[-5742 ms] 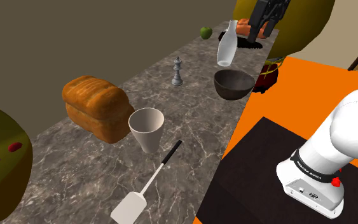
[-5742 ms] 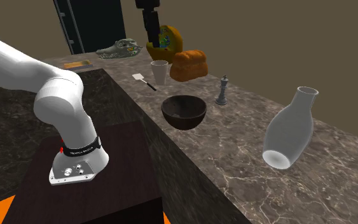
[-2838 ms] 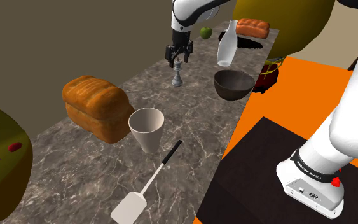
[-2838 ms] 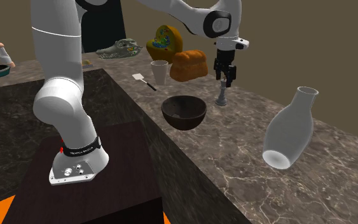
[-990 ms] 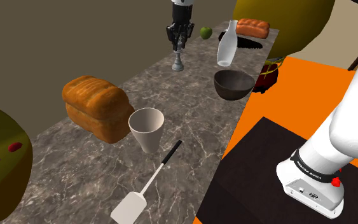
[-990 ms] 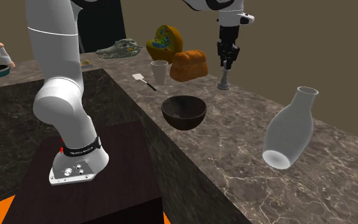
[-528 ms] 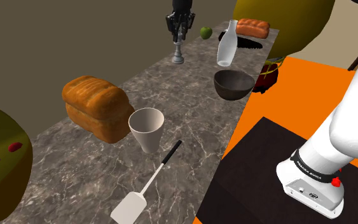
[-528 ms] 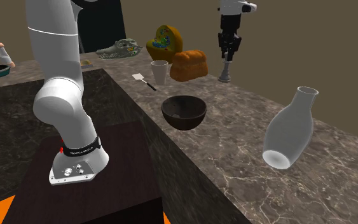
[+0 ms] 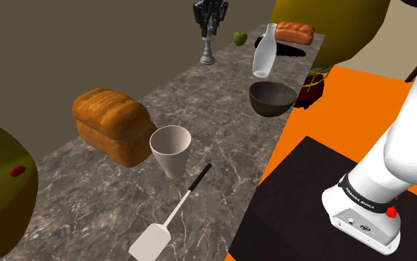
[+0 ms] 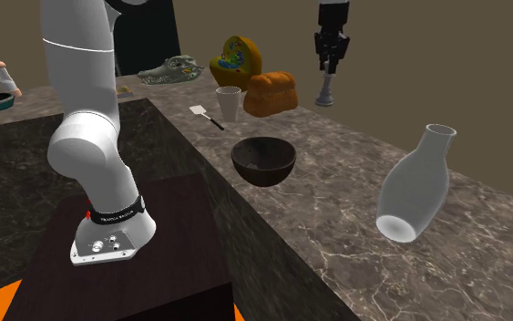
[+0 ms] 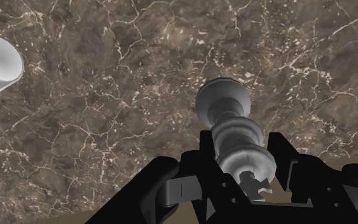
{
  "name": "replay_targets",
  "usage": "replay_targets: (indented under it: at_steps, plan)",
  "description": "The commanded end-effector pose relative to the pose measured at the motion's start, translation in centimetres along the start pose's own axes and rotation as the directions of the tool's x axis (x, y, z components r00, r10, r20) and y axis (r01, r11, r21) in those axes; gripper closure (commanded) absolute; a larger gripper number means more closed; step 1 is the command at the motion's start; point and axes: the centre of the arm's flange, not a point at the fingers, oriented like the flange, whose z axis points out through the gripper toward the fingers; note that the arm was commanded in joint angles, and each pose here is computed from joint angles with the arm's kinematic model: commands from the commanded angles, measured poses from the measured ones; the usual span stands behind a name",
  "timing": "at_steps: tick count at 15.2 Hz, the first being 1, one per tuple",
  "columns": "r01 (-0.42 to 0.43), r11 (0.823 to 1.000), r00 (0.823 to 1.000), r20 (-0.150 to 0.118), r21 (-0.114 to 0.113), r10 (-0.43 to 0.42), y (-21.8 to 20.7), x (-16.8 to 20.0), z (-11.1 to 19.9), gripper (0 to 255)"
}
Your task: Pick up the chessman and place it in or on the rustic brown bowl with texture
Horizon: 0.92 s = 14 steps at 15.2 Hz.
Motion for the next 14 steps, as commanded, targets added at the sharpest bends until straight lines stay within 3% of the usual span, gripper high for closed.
replay_targets:
  at_steps: [1,14]
  plan:
    - [0.0,1.0,1.0,0.0,0.0,0.0,0.5,-1.2,-0.6,255]
    - [0.0,1.0,1.0,0.0,0.0,0.0,8.0,-16.2,-4.2,255]
